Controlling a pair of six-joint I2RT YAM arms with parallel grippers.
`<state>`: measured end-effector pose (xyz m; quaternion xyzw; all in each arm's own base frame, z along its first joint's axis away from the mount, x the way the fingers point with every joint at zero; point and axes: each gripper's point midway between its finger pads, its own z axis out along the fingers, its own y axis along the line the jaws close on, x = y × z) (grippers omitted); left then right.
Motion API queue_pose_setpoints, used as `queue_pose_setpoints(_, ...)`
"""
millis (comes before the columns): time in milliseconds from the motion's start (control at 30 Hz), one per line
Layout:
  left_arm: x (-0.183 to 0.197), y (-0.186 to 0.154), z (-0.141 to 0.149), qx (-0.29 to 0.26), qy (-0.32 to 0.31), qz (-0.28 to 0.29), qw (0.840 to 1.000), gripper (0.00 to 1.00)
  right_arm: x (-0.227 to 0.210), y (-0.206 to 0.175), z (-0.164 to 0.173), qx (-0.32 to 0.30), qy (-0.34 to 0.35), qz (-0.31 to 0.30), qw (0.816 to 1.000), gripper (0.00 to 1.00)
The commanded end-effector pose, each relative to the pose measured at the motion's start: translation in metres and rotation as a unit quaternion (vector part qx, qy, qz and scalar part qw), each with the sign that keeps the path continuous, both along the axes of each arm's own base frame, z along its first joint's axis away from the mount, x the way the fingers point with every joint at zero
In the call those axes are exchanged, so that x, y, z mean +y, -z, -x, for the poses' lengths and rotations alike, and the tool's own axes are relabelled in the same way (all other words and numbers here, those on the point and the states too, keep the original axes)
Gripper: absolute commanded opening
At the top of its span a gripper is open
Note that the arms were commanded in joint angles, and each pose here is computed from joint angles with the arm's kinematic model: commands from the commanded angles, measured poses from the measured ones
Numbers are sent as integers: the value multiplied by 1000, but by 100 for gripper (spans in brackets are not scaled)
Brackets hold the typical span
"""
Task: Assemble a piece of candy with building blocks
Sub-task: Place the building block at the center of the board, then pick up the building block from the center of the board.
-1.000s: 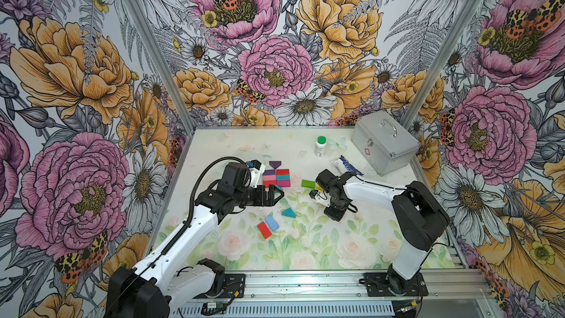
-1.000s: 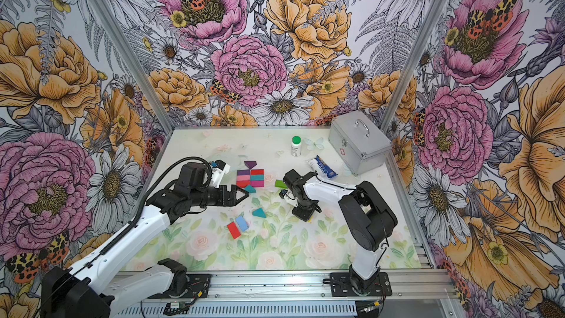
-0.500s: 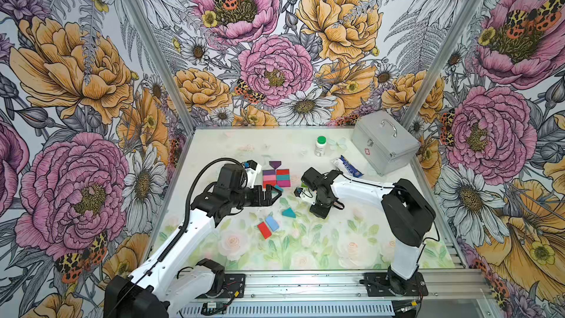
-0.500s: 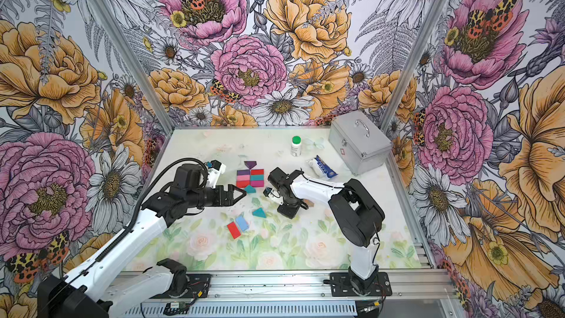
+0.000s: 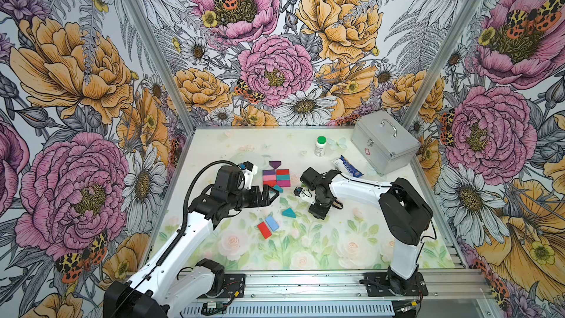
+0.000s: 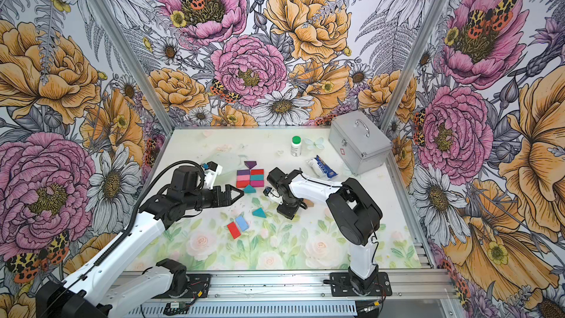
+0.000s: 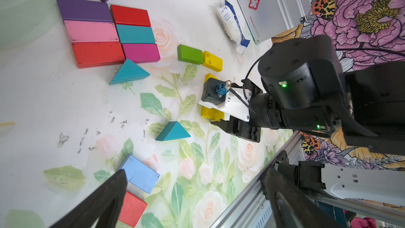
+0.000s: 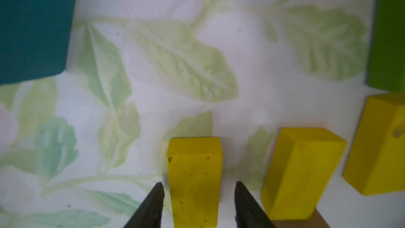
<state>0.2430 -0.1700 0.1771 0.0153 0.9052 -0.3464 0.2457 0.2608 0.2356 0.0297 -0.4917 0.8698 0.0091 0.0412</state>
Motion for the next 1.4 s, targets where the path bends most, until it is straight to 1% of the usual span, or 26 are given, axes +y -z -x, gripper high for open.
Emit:
queue_pose_setpoints(0,8,5,0,21,-25,12,999,98,19,-45,-15,-57,5,-49,997,62)
queue_pose_setpoints(100,18,2,-4,26,-46,23,998,99,35,-70,-16,-78,11,-81,994,68)
queue_pose_setpoints(167,29,-2,-9,28,-62,35,997,99,55,-85,-12,-88,17,-108,990,71)
queue_pose_setpoints(233,40,-5,-13,29,-77,43,996,99,76,-94,-9,-95,27,-135,986,73)
queue_pose_setpoints(300,52,-1,-17,36,-91,37,995,99,98,-96,-9,-100,50,-157,981,73)
queue_pose_setpoints(367,58,4,-19,46,-100,28,994,99,121,-91,-9,-101,80,-178,976,74)
queue_pose_setpoints(433,62,7,-21,49,-107,19,993,99,142,-82,-5,-97,86,-188,974,74)
queue_pose_setpoints(567,72,9,-22,49,-129,2,990,98,176,-63,4,-85,78,-182,977,74)
queue_pose_setpoints(667,78,11,-22,47,-142,-2,989,99,192,-52,9,-74,73,-182,978,73)
queue_pose_setpoints(900,79,12,-22,48,-144,-2,988,99,202,-32,17,-51,66,-173,981,71)
queue_pose_setpoints(1133,83,11,-23,47,-151,-4,987,99,201,-12,37,-27,54,-156,986,68)
queue_pose_setpoints(1200,84,11,-23,47,-154,-4,987,99,199,-6,38,-24,55,-150,987,67)
queue_pose_setpoints(1300,86,11,-23,45,-158,-6,986,99,198,-1,39,-22,56,-145,988,61)
queue_pose_setpoints(1367,88,11,-23,46,-162,-5,986,99,197,2,39,-20,55,-141,988,60)
